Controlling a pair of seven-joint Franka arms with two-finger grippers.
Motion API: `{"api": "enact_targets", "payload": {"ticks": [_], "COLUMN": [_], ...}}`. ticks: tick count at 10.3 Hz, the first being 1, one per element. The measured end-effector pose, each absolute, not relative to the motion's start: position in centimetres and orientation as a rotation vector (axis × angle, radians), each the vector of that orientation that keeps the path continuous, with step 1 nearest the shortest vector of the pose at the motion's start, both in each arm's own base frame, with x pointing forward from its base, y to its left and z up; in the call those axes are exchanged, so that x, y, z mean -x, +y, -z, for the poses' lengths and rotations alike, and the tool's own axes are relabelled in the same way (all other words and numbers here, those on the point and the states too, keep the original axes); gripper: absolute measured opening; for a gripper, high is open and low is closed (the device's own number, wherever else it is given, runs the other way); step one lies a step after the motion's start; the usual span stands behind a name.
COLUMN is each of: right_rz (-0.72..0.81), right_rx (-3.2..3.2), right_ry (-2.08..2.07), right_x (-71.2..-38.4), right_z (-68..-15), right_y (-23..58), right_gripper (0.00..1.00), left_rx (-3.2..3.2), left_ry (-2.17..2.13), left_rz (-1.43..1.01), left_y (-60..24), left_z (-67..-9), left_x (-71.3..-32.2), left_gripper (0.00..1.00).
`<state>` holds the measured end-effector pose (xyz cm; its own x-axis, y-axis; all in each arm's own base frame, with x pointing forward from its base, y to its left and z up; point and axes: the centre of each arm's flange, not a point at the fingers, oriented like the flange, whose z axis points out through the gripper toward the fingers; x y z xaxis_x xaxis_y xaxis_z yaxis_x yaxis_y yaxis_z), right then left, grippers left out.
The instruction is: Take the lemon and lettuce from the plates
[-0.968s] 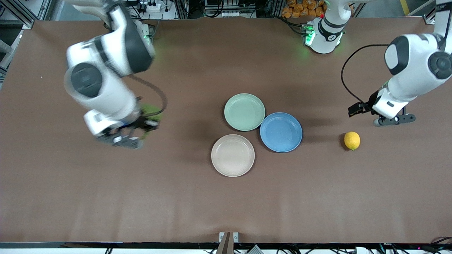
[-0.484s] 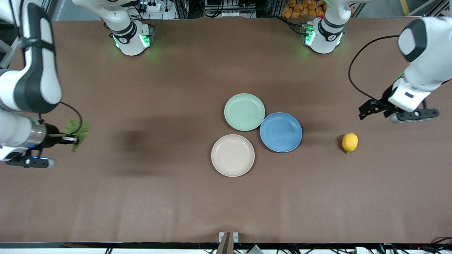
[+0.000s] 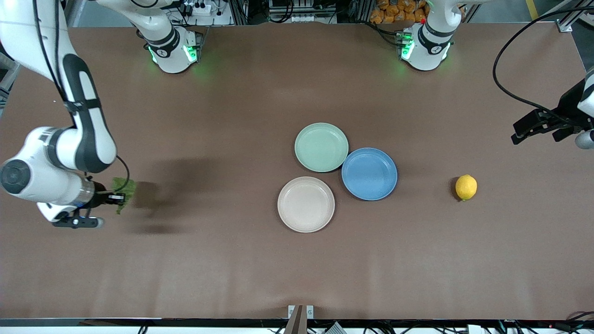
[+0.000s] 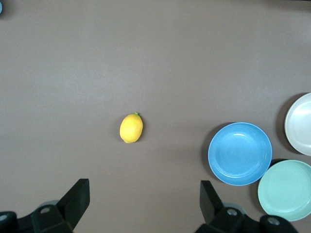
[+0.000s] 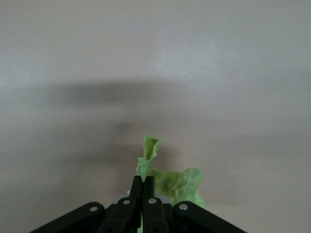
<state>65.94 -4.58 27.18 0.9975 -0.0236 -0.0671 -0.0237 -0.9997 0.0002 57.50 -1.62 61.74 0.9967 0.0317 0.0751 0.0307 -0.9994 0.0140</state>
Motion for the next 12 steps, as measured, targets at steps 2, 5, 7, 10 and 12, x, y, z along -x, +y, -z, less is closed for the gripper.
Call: {"api": "enact_targets", "payload": {"ticks": [2,5,7,10,12], "right_rz": [-0.096,-0.070,-0.053,-0.019,0.045], "right_rx": [3.136,3.125,3.112,3.111,3.112], "right_ry": [0.007,-0.049,-0.067,-0.075,-0.064], "right_x": [-66.3,-67.9,-67.0,-64.2,-62.5], "right_z": [-26.8,-35.6,-46.3,-56.0,-60.0], "right_y": [-3.3,-1.2,-0.8,-1.0,-1.6], "right_gripper": [0.24,0.70,0.97,1.00,1.00], "left_rx": [-3.130,-3.131,-3.133,-3.157,-3.157], "left_ry": [-0.020,-0.087,-0.127,-0.131,-0.132], "left_rz": [-0.067,-0.022,-0.034,-0.047,-0.056], "left_y": [-1.7,-1.7,-1.5,-1.2,-1.3], "left_z": [-62.5,-63.5,-64.0,-64.5,-64.8], "left_x": [-57.2,-56.6,-56.4,-56.2,-56.2], "left_gripper": [1.00,1.00,1.00,1.00,1.00]}}
